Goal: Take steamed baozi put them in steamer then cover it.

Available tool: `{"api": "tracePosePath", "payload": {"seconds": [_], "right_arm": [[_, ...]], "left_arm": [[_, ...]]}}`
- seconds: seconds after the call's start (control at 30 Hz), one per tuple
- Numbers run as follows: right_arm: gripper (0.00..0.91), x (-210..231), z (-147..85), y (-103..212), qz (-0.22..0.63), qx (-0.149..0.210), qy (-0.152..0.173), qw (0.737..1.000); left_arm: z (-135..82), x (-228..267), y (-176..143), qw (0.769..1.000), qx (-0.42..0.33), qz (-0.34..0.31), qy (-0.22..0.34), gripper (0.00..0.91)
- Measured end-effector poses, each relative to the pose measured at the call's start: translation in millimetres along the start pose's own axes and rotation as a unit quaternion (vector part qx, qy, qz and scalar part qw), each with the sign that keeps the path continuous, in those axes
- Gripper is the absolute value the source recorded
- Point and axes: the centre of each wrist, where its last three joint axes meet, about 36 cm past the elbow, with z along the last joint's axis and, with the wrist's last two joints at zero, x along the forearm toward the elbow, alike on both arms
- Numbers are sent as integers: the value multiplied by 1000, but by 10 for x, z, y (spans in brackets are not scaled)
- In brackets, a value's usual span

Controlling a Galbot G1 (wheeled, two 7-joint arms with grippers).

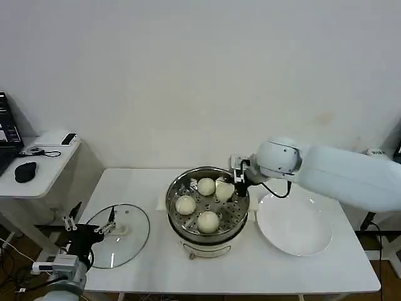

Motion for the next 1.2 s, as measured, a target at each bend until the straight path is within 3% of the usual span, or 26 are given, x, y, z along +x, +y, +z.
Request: {"api": "tracePosePath", "payload": {"seconds": [0.43, 0.47, 0.83, 1.2], "right_arm": [[675, -280, 64, -2, -2, -10, 25, 1000], [907, -297, 64, -3, -2, -10, 26, 1000], [907, -295, 64, -18, 12, -16, 18, 1000], [907, 49, 91, 124, 67, -31, -49, 996]], "left_arm": [[37, -21, 31, 1000, -2, -2, 2, 907], [37, -21, 35, 1000, -3, -3, 2, 907], [16, 4, 75, 1000, -5, -6, 0, 907], [23, -7, 58, 1000, -1, -9, -1, 907]]}}
